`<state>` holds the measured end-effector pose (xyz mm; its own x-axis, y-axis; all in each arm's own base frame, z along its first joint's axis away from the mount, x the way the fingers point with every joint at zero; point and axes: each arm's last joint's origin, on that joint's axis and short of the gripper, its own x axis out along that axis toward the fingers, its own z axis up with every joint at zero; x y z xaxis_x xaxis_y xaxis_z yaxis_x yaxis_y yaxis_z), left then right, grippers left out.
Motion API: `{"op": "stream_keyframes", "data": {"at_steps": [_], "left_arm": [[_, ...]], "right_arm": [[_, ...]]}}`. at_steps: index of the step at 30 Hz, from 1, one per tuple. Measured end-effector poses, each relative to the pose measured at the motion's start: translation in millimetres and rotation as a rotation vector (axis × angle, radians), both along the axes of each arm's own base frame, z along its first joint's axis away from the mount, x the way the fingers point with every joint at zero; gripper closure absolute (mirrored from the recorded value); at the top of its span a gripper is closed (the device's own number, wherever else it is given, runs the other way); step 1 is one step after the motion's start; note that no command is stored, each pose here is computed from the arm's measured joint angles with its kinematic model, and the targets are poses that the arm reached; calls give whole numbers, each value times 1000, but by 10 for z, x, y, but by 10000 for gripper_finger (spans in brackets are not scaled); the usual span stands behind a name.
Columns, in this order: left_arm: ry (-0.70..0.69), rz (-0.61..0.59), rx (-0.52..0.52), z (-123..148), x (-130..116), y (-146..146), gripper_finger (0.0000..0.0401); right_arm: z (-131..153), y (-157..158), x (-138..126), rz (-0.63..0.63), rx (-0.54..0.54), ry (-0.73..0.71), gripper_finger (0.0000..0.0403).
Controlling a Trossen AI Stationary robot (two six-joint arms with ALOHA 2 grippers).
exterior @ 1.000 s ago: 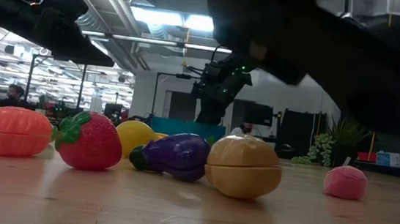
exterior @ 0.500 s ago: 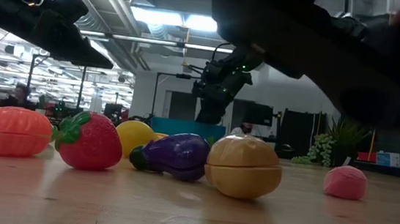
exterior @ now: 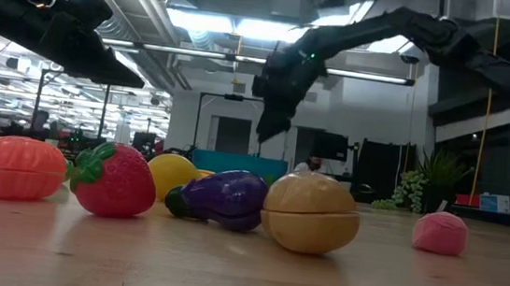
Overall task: Pick and placing Produce into tupperware
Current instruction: Put the cherry into the blue bin
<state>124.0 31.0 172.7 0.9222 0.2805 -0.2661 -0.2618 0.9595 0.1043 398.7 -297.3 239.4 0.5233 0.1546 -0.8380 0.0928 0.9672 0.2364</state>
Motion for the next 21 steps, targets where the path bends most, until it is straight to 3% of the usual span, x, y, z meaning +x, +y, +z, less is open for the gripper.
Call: {"op": "stream_keyframes", "data": {"at_steps": [7,12,16,21], "left_arm": [[-1,0,0,1,0,0,231],[0,0,0,0,0,0,231],[-1,1,-1,0,0,1,231],[3,1,-2,-3,-1,0,231]], "right_arm": [[448,149,-202,36,72,-157,147],[630,291,-340,54,48,-233,147],[568,463,-492,30,25,-291,147],[498,755,-864,-28,-23,-382,147]]}}
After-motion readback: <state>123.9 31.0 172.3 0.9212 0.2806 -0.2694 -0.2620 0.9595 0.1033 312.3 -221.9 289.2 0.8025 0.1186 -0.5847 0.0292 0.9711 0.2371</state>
